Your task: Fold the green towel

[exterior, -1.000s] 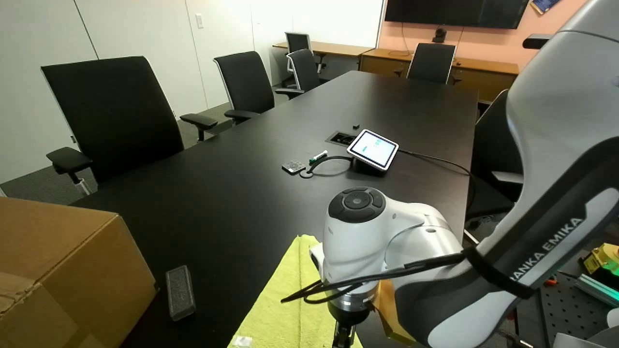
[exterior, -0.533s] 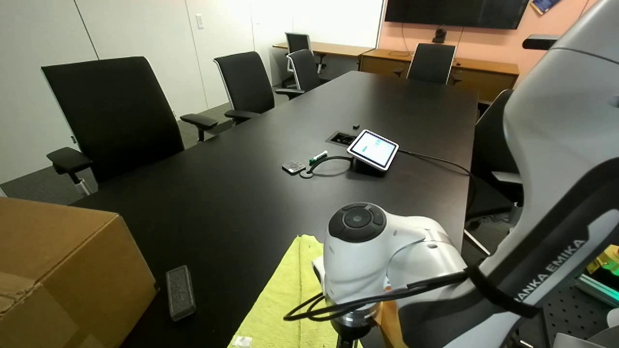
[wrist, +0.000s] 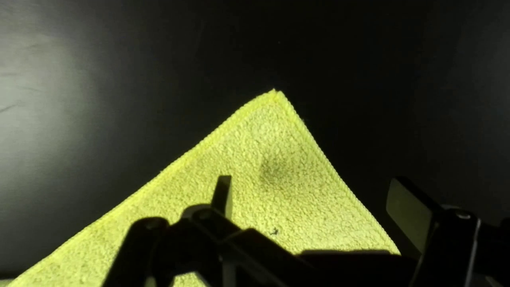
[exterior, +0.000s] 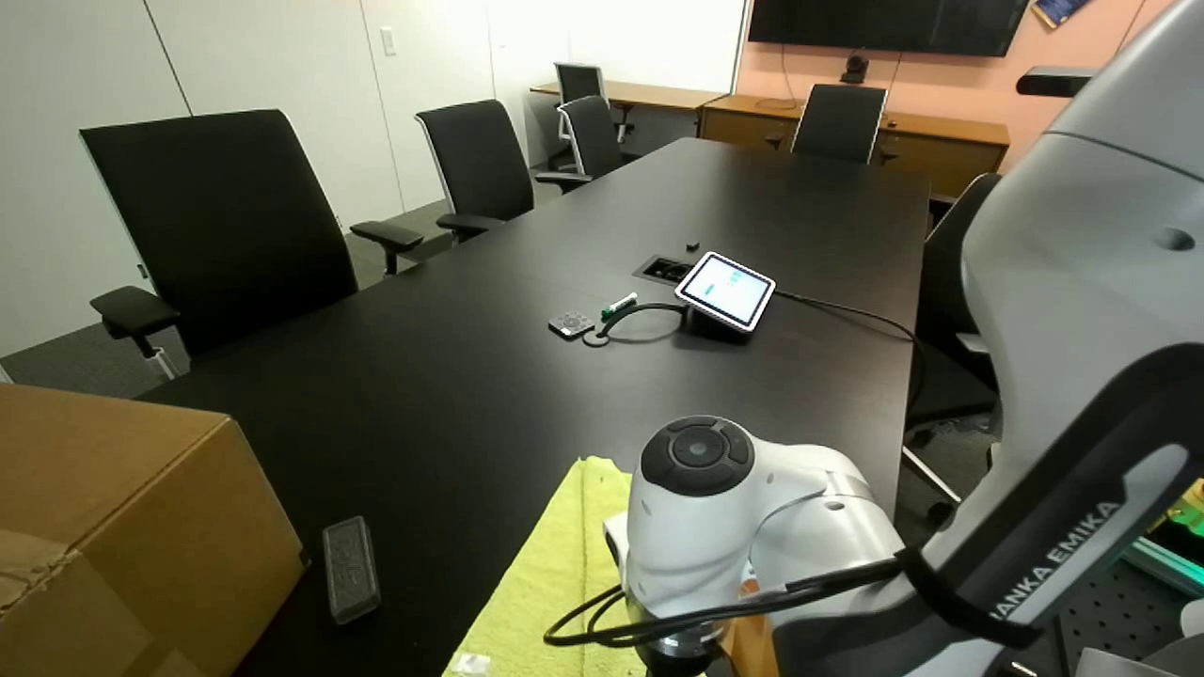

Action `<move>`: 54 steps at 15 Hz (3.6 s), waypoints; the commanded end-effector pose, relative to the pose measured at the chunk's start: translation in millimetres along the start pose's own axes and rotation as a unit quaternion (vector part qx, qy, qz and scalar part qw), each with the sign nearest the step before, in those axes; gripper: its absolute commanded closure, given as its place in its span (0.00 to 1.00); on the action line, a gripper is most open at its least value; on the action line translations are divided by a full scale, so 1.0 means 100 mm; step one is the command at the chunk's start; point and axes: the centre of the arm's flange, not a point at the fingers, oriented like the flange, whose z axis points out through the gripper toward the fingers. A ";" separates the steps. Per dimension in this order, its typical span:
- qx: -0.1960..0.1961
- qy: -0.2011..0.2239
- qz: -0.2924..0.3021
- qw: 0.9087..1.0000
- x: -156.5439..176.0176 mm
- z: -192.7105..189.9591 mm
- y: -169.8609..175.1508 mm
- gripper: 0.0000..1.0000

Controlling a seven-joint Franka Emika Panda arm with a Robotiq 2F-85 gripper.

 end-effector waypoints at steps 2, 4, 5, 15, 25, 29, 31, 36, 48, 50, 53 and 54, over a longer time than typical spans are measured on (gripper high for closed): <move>0.006 0.011 0.012 1.000 0.05 0.11 -0.08 0.00; 0.003 0.005 0.014 1.000 0.04 0.14 -0.09 0.00; 0.003 0.005 0.015 1.000 0.03 0.17 -0.08 0.00; 0.026 -0.015 0.008 1.000 -0.06 0.32 -0.10 0.00; 0.038 -0.022 0.022 0.999 -0.04 0.31 -0.07 0.57; 0.037 -0.022 0.020 0.999 -0.04 0.24 -0.07 0.88; 0.032 -0.026 0.019 0.999 -0.02 0.23 -0.06 0.98; -0.002 -0.044 -0.008 0.999 0.05 0.04 0.01 0.97; -0.186 -0.087 -0.195 0.959 0.81 -0.51 -0.19 0.97; -0.209 -0.075 -0.232 0.947 0.94 -0.58 -0.33 0.97; -0.245 -0.054 -0.285 0.925 1.11 -0.59 -0.51 0.97; -0.253 -0.047 -0.306 0.917 1.15 -0.61 -0.58 0.97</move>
